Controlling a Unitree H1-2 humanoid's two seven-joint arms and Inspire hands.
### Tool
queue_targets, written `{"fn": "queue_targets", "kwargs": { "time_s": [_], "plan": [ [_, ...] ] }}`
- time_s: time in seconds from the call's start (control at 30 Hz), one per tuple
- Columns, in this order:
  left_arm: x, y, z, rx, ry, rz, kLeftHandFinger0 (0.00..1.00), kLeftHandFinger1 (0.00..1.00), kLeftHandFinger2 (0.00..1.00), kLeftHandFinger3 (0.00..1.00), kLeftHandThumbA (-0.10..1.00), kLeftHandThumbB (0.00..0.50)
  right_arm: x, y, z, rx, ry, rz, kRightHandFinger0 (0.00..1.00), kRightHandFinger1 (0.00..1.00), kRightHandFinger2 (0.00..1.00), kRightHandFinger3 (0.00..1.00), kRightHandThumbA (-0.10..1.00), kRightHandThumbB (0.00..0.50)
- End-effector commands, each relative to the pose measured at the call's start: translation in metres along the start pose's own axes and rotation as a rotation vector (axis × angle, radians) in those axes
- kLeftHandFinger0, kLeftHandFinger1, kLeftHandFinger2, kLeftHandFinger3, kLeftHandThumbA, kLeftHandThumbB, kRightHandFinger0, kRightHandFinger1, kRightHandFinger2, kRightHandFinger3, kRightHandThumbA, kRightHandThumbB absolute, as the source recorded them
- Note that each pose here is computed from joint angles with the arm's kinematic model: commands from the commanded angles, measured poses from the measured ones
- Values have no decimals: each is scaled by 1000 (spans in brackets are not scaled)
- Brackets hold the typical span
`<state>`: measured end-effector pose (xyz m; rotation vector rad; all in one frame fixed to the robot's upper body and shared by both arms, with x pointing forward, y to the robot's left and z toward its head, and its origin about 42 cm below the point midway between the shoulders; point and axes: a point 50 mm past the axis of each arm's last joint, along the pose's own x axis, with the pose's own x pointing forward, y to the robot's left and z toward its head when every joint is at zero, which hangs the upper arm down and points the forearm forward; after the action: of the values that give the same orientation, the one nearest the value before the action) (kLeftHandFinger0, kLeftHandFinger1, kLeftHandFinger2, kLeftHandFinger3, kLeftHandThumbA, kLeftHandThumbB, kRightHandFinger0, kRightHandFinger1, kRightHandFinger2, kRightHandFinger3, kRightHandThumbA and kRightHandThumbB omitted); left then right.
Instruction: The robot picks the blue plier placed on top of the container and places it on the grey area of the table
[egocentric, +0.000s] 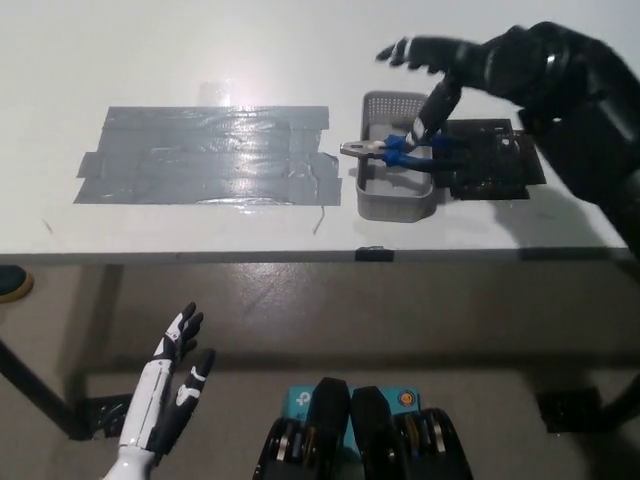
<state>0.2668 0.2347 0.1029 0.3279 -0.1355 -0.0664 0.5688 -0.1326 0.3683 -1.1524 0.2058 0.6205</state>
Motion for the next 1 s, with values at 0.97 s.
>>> {"fn": "queue_targets", "kwargs": {
  "time_s": [0.97],
  "plan": [
    [9, 7, 20, 55, -99, -11, 1000, 1000, 1000, 1000, 849, 74, 20, -8, 26, -109, 122, -11, 1000, 1000, 1000, 1000, 964, 211]
  ]
}}
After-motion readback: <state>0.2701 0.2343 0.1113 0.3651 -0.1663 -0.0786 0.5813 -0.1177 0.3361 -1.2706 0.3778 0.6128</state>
